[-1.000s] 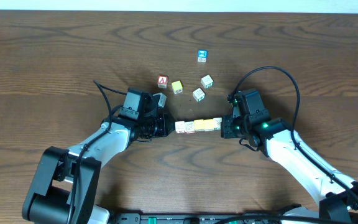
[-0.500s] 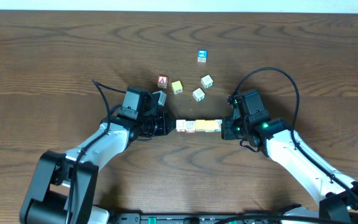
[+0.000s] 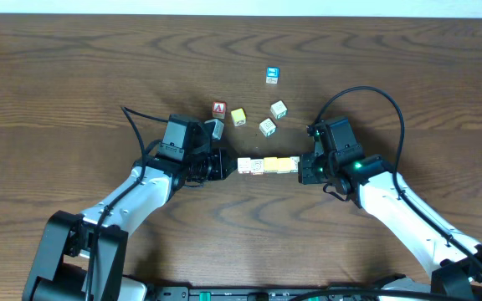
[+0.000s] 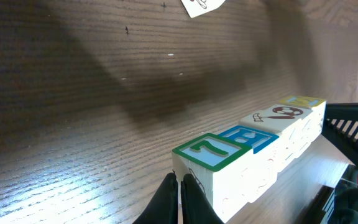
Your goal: Lift 5 blocks
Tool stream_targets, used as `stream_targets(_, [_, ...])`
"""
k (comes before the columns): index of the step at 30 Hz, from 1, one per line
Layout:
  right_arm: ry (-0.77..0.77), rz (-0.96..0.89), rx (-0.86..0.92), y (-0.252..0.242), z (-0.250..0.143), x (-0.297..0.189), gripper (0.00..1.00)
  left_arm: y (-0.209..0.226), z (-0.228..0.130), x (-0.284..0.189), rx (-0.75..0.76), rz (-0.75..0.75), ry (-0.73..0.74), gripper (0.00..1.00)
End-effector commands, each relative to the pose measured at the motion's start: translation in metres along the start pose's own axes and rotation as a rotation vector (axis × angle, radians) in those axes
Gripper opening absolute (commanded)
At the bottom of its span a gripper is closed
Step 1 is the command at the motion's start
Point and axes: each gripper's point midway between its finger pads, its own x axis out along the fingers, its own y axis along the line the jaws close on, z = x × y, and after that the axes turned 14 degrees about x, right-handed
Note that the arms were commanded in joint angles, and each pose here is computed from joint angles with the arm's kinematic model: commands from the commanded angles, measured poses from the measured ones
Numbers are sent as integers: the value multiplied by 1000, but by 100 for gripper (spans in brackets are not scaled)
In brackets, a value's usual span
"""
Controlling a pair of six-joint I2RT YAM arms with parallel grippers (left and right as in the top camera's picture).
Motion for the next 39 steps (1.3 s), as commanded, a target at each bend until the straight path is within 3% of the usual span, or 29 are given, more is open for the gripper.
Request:
stream_targets(1, [91, 280, -72, 67, -11, -21, 1, -55, 12, -5, 79, -206, 6, 7])
stream_targets(39, [71, 294, -96, 73, -4, -29, 1, -60, 22, -8, 93, -211, -15, 7])
